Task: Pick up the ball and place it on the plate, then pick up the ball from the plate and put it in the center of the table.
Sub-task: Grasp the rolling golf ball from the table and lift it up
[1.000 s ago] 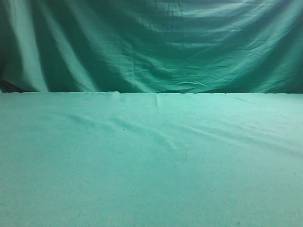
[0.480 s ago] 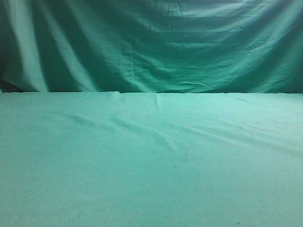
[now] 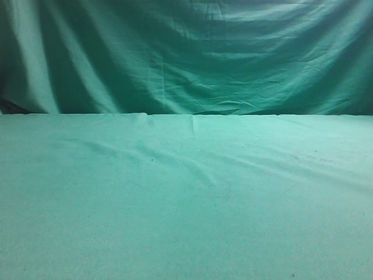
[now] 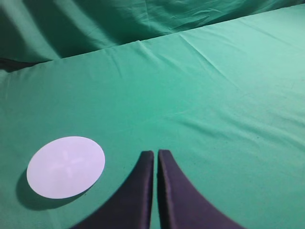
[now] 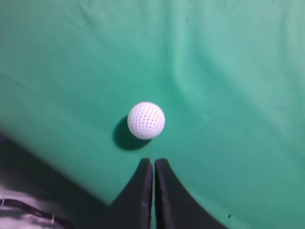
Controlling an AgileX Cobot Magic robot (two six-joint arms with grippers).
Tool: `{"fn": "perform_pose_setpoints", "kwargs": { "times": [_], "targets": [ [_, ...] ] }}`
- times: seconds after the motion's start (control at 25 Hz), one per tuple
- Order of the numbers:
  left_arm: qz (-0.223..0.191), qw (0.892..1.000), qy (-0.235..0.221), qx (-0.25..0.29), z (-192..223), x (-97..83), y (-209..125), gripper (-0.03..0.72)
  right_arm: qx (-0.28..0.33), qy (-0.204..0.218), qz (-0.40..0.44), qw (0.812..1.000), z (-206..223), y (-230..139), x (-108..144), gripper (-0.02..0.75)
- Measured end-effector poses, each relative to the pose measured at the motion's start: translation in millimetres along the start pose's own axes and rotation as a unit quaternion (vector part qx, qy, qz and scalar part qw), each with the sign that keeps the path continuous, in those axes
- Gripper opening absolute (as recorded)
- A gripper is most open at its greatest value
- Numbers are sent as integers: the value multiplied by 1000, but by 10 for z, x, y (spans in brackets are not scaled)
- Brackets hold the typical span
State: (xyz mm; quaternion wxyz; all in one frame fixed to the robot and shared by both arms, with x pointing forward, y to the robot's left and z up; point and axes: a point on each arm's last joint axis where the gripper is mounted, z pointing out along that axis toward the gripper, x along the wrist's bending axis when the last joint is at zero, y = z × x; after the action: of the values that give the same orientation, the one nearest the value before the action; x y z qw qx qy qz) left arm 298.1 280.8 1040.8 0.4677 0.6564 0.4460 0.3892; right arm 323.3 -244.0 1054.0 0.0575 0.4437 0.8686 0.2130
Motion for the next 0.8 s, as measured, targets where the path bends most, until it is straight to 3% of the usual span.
{"fn": "perform_pose_setpoints", "kwargs": {
  "times": [0.28,0.72,0.76,0.8],
  "targets": [
    [5,1000,3,0,0,5,0,0,86,-8,-18,996,289,154,-33,0],
    [8,1000,4,1,0,8,-1,0,112,1,-86,990,636,344,157,0],
    [9,1000,5,1,0,9,-2,0,120,1,-88,989,667,348,161,48],
    [9,1000,5,1,0,9,-2,0,126,1,-88,988,693,355,159,48]
  ]
}}
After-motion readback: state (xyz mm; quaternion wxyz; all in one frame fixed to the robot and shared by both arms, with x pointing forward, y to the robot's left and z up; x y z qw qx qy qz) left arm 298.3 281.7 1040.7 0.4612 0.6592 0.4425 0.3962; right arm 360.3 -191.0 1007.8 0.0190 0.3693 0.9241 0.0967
